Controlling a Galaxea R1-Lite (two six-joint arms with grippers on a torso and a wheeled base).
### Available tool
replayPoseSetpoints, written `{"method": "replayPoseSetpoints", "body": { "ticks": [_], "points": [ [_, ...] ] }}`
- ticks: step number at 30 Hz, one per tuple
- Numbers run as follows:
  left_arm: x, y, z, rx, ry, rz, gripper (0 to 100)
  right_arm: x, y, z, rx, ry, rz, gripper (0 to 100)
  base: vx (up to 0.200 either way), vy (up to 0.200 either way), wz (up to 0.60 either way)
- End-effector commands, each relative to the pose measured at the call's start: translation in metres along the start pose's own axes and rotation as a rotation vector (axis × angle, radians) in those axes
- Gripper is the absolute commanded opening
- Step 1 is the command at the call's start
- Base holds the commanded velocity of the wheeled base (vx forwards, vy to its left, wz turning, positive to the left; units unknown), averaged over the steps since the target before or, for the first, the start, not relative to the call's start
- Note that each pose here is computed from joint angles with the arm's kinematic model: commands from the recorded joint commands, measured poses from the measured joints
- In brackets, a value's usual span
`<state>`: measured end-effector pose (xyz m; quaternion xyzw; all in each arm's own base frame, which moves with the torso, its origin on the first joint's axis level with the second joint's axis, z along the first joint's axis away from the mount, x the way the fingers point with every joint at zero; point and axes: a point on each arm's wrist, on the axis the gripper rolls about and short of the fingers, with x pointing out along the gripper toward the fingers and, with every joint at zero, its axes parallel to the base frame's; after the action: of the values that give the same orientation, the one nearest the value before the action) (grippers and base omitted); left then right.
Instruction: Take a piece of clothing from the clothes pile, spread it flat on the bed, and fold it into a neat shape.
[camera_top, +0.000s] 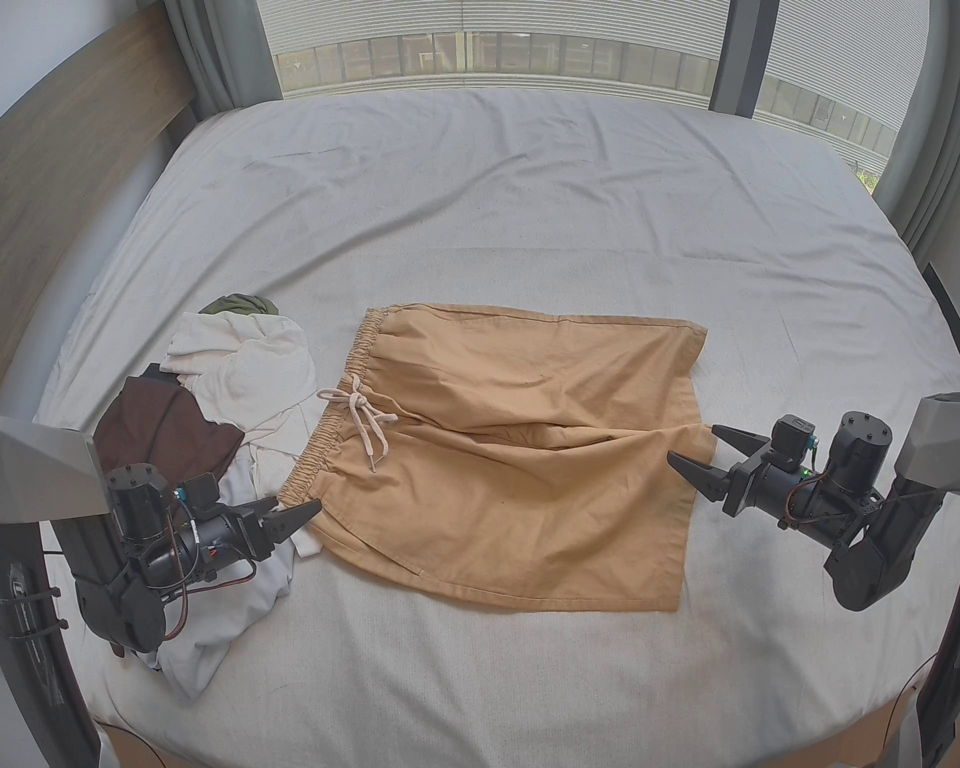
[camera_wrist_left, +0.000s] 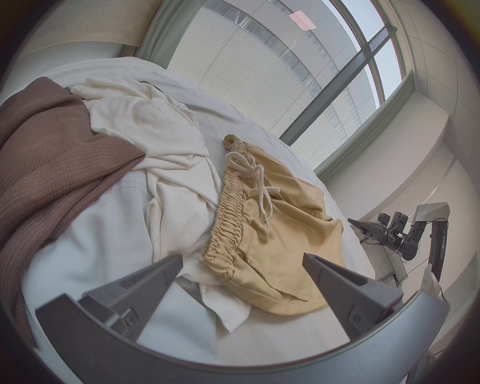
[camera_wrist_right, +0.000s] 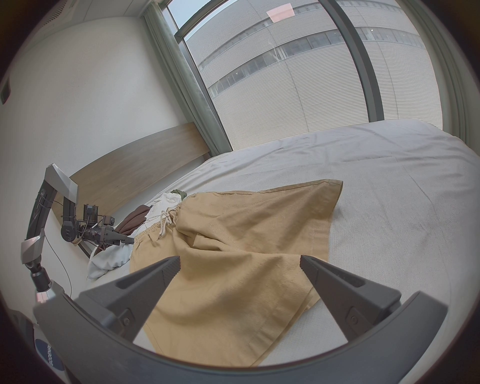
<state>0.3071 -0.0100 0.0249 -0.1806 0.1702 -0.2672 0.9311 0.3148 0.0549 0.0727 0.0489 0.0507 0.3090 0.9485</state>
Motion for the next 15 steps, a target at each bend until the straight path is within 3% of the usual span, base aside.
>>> {"method": "replayPoseSetpoints", "body": {
  "ticks": [1,15],
  "points": [
    [0.003,-0.001,0.002,0.007,-0.008,-0.011,100,0.0,0.001,-0.001,0.001,0.003,0.002,100,0.0,0.0,0.0],
    [0.015,-0.002,0.002,0.006,-0.013,-0.031,100,0.0,0.0,0.0,0.001,0.002,0.001,100,0.0,0.0,0.0]
  ]
}}
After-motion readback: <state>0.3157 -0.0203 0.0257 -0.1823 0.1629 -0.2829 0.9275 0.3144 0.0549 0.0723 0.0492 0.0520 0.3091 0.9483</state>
